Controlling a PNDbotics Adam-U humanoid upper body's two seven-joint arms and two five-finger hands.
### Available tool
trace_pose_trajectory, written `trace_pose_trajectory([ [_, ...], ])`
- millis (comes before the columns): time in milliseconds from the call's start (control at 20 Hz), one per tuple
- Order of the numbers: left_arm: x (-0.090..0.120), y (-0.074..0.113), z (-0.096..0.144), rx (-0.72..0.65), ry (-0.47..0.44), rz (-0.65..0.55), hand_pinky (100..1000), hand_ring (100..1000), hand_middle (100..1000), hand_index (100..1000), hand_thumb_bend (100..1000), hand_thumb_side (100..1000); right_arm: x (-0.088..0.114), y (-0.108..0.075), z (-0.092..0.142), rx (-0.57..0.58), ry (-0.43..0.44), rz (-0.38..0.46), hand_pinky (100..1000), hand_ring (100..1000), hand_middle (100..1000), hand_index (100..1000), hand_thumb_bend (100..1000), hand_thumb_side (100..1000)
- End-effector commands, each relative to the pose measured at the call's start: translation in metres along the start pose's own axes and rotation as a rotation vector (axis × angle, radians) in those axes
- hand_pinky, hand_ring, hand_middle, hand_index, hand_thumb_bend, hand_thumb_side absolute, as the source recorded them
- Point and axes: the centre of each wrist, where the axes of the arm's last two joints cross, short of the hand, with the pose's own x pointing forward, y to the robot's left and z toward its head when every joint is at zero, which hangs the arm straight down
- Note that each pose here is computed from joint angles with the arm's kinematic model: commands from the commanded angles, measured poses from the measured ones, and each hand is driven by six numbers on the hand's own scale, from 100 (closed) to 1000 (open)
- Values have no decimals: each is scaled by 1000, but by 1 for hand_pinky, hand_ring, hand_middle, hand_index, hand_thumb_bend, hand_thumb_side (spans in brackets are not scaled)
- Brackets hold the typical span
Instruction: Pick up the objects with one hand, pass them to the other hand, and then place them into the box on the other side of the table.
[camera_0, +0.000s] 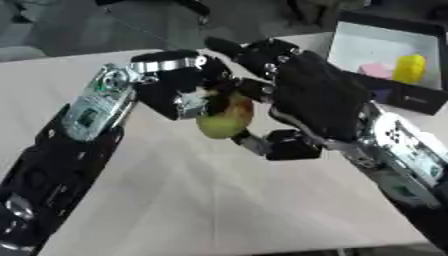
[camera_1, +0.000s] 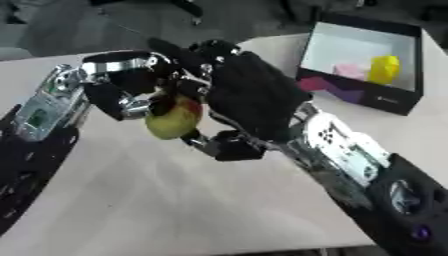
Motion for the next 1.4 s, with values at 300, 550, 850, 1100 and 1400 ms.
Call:
trace_pose_trajectory([
  [300,9,2,-6,-22,-30,-13,678,539,512,612,204,756,0,-6,-1,-44,8,-36,745,767,1000,281,100,172],
  [550,3,2,-3,-11,-18,11,692,573,561,669,347,864,-1,-7,-1,-79,18,-39,725,756,1000,280,100,195],
  [850,-4,8,7,37,7,42,724,635,641,734,361,912,-2,-7,0,-148,31,-27,717,750,1000,274,100,203],
  [1100,-11,14,19,84,45,60,732,666,675,757,243,1000,-3,-7,1,-189,42,-21,719,750,1000,257,100,220],
  [1400,-17,21,31,147,101,70,733,679,690,765,100,1000,-4,-7,2,-222,49,-19,711,742,1000,252,100,212],
])
